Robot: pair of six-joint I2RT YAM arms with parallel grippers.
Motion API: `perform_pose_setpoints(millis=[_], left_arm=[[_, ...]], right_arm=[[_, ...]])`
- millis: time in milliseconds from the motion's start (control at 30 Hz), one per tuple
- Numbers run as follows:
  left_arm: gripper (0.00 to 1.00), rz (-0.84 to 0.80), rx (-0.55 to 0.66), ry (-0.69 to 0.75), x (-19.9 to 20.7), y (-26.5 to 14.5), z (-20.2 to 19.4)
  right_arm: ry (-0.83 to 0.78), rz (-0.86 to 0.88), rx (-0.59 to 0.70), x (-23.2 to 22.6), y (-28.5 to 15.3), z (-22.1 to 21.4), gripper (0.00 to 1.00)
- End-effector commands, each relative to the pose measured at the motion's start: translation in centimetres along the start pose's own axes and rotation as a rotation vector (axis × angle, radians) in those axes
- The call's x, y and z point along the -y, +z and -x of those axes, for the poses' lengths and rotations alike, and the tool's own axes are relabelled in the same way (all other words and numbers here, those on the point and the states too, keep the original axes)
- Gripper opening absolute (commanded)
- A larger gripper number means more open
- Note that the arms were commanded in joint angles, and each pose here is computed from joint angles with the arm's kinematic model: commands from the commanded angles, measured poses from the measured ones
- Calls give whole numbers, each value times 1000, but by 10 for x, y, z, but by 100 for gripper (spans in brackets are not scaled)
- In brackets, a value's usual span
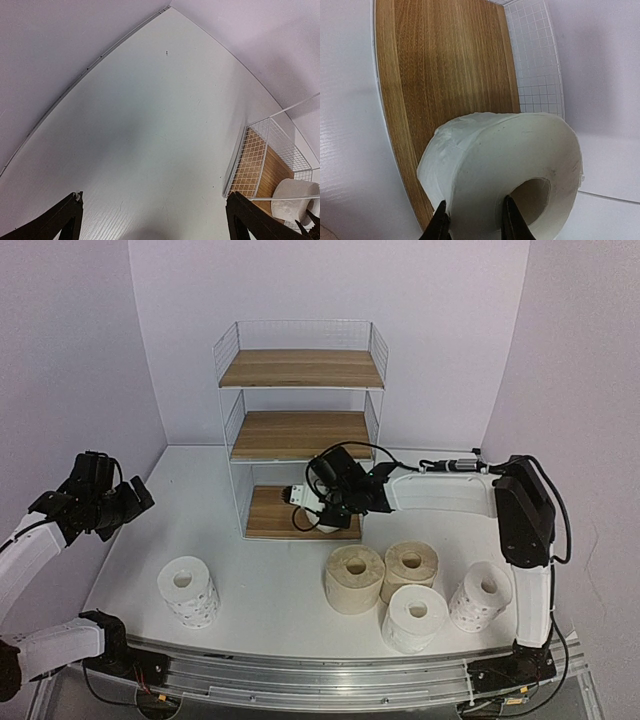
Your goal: Place and organize the paper towels onto the shelf
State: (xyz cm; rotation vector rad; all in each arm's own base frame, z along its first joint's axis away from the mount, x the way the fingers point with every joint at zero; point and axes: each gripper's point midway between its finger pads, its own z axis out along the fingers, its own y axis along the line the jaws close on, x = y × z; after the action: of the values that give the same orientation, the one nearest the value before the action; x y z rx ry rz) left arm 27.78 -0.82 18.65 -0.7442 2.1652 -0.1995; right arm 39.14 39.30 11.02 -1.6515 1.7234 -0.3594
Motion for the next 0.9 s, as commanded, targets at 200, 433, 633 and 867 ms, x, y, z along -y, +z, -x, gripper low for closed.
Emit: perform_pose_setpoints(millis=[200,433,633,867], left_arm=[[100,-21,-1,4,5,-1,2],[100,-29,-3,4,6,-2,1],[100,-39,5,-3,7,-5,2],[100,-58,14,-19,9,-9,4]], right_arm=[[74,-118,40,41,-23,11,46],[139,-133,75,51,-46,14,58],[200,-46,201,26,-95,33,75],[363,242,315,-43,-164,56,83]])
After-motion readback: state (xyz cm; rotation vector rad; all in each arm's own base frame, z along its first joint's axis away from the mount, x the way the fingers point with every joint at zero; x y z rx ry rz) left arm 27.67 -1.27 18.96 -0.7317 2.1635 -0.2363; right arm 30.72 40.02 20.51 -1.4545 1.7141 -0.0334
